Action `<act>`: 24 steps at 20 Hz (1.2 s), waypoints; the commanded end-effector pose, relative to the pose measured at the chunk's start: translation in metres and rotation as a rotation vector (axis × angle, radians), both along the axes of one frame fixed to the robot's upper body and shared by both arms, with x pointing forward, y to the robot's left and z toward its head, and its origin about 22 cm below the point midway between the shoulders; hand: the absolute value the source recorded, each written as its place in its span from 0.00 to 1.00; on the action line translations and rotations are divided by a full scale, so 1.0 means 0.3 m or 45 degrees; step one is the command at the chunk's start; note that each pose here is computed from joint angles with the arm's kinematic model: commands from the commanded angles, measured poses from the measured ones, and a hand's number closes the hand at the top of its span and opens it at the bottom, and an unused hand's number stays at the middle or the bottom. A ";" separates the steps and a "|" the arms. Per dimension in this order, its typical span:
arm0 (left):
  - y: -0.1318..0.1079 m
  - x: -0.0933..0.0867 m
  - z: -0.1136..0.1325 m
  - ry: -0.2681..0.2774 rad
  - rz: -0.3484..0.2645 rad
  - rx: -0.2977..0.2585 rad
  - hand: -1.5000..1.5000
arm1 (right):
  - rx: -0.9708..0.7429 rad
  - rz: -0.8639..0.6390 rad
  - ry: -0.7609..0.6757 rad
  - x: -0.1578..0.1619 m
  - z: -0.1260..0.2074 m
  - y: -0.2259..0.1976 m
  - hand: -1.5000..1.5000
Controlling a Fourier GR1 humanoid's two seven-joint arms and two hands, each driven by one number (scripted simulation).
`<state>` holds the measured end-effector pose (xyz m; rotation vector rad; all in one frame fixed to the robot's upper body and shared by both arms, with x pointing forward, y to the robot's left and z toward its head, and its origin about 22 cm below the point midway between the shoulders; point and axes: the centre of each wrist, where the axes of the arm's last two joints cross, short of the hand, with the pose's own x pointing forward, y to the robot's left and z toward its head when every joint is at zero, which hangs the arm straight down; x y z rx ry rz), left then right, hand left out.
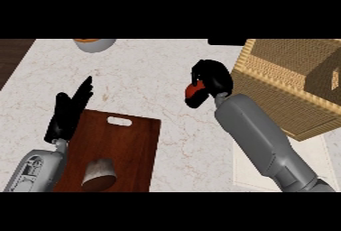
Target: Pick the bell pepper from the placemat and place it in the basket
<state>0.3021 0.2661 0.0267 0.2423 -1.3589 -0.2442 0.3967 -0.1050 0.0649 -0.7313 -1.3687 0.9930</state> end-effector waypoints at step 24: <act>0.005 -0.010 0.009 -0.028 0.057 0.010 0.50 | 0.013 -0.612 -0.398 0.133 0.978 -0.069 1.00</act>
